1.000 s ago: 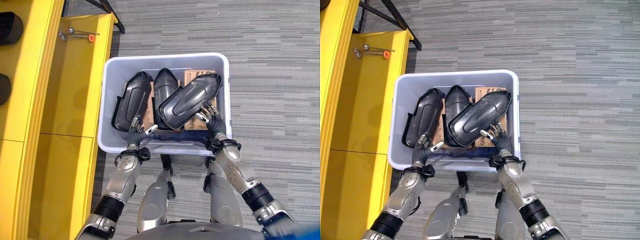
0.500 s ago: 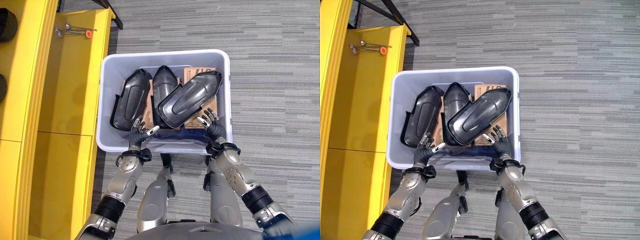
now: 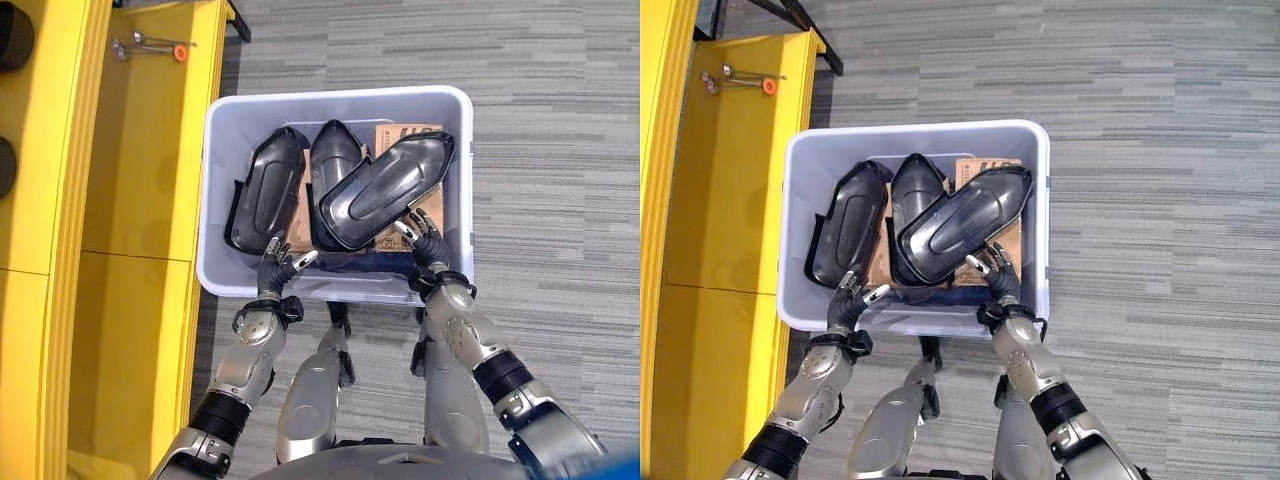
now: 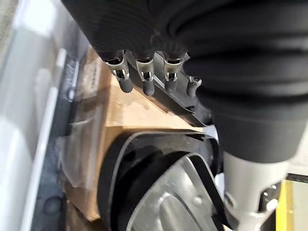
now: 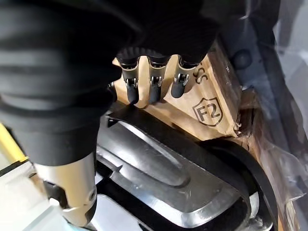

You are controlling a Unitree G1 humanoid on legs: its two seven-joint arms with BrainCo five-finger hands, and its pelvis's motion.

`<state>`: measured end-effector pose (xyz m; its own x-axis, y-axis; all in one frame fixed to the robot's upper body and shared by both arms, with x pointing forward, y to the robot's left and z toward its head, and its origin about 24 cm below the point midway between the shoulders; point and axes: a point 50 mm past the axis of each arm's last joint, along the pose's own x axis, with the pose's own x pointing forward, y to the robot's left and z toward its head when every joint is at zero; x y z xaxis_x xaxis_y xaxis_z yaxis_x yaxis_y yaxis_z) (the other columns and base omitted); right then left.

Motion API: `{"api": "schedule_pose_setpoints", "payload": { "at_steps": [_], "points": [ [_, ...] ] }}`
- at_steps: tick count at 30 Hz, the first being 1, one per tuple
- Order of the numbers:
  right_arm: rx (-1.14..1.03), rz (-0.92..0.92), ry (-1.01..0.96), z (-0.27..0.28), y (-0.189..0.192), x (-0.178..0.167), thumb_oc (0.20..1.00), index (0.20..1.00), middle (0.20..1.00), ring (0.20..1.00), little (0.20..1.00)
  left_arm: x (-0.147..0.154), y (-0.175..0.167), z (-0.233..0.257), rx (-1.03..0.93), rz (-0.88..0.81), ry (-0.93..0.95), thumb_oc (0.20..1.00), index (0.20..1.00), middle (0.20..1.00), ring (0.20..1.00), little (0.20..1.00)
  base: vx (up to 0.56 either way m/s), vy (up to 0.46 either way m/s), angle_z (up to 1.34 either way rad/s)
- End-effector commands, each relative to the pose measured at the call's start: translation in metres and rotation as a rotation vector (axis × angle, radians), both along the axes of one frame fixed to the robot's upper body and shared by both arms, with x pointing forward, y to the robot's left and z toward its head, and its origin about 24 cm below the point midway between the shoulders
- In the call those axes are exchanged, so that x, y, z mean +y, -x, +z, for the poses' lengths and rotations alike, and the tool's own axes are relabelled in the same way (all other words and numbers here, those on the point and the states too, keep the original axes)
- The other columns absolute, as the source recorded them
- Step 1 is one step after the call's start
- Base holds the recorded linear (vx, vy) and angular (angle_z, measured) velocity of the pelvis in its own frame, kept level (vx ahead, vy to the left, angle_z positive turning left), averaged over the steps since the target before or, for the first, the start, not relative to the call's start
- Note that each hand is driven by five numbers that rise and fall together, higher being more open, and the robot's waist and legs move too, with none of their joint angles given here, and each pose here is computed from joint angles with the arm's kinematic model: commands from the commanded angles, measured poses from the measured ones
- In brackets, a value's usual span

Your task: Move parts from the plastic box to the shelf.

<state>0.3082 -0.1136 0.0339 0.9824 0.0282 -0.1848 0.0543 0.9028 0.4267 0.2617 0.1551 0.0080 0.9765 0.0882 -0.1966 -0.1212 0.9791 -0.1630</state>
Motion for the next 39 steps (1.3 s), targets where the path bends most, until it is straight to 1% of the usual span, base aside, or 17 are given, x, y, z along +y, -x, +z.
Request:
{"api": "schedule_pose_setpoints", "payload": {
  "at_steps": [1, 7, 20, 30, 31, 39],
  "points": [
    [-0.045, 0.002, -0.113, 0.011, -0.001, 0.018, 1.000, 1.000, 1.000, 1.000, 1.000, 0.009, 0.000, 0.009, -0.063, 0.006, -0.016, 1.000, 1.000, 1.000, 1.000, 1.000, 0.02, 0.011, 0.05],
    [-0.002, -0.050, -0.124, 0.003, -0.002, 0.014, 1.000, 1.000, 1.000, 1.000, 1.000, 0.007, 0.001, 0.008, -0.056, -0.001, -0.013, 1.000, 1.000, 1.000, 1.000, 1.000, 0.00, 0.002, 0.01],
    [0.048, -0.086, -0.136, -0.006, 0.000, 0.017, 1.000, 1.000, 1.000, 1.000, 1.000, 0.002, -0.001, 0.009, -0.057, -0.012, -0.014, 1.000, 1.000, 1.000, 1.000, 1.000, 0.00, 0.007, -0.01],
    [0.025, -0.092, -0.075, 0.004, -0.009, 0.019, 1.000, 1.000, 1.000, 1.000, 1.000, 0.004, -0.003, 0.013, -0.075, -0.002, -0.029, 1.000, 1.000, 1.000, 1.000, 1.000, 0.00, 0.005, 0.03],
    [0.037, -0.111, -0.111, 0.006, -0.012, 0.020, 1.000, 1.000, 1.000, 1.000, 1.000, 0.006, -0.003, 0.015, -0.081, 0.001, -0.035, 1.000, 1.000, 1.000, 1.000, 1.000, 0.01, 0.010, 0.06],
    [0.019, -0.174, -0.088, 0.020, -0.022, 0.017, 1.000, 1.000, 1.000, 1.000, 1.000, 0.009, -0.002, 0.018, -0.091, 0.023, -0.050, 1.000, 1.000, 1.000, 1.000, 1.000, 0.01, 0.008, 0.07]
  ]
}}
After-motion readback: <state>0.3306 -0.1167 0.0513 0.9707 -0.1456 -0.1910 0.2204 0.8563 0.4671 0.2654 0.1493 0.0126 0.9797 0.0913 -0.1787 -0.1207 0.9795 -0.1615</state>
